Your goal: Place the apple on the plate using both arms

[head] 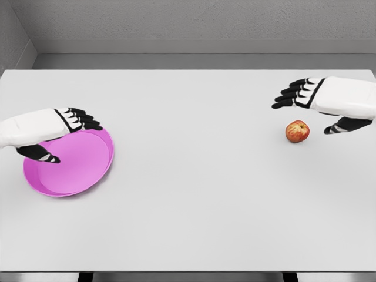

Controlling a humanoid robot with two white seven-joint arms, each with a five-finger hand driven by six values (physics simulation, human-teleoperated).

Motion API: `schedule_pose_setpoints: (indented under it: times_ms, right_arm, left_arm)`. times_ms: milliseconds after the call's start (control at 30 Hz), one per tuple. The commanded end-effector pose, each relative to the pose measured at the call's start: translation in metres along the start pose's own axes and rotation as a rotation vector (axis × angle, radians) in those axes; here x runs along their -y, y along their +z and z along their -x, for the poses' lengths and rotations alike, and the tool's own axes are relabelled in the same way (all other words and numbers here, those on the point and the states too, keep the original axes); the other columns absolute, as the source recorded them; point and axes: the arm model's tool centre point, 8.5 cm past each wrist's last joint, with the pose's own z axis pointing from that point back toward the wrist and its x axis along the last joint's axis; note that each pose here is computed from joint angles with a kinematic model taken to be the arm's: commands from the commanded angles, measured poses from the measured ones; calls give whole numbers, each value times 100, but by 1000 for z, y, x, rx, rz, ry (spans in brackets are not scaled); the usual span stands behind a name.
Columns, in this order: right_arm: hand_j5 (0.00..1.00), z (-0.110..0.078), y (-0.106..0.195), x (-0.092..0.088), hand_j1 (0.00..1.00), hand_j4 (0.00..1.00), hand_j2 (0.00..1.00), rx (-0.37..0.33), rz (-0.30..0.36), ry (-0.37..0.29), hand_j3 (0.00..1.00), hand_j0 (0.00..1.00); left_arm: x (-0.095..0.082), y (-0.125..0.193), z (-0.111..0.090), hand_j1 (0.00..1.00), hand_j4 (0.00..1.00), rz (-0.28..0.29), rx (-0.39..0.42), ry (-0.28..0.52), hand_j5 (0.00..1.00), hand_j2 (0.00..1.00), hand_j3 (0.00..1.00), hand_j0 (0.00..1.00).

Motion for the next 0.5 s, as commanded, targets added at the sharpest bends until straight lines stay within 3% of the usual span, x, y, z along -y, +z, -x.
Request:
schedule_pose_setpoints:
  times_ms: [0,167,333,400,467]
  right_arm:
    - [100,-2,-2,0,100,100,100,8,3,-5,100,100]
    - [100,0,0,6,100,100,100,3,13,4,100,100]
    - [100,17,20,4,100,100,100,-66,-9,-18,100,100]
    - [100,20,25,-3,100,100,100,-74,-24,-47,100,100]
    - [100,24,26,-7,100,100,100,-51,16,-136,100,100]
  left_arm:
    - [1,-2,-1,100,100,4,4,8,100,100,100,100]
    - [3,-3,-1,100,100,16,7,8,100,100,100,100]
    - [2,-3,-1,100,100,19,7,5,100,100,100,100]
    - [2,-5,-2,100,100,25,11,7,100,100,100,100]
    - [2,-6,-2,100,100,23,13,8,100,100,100,100]
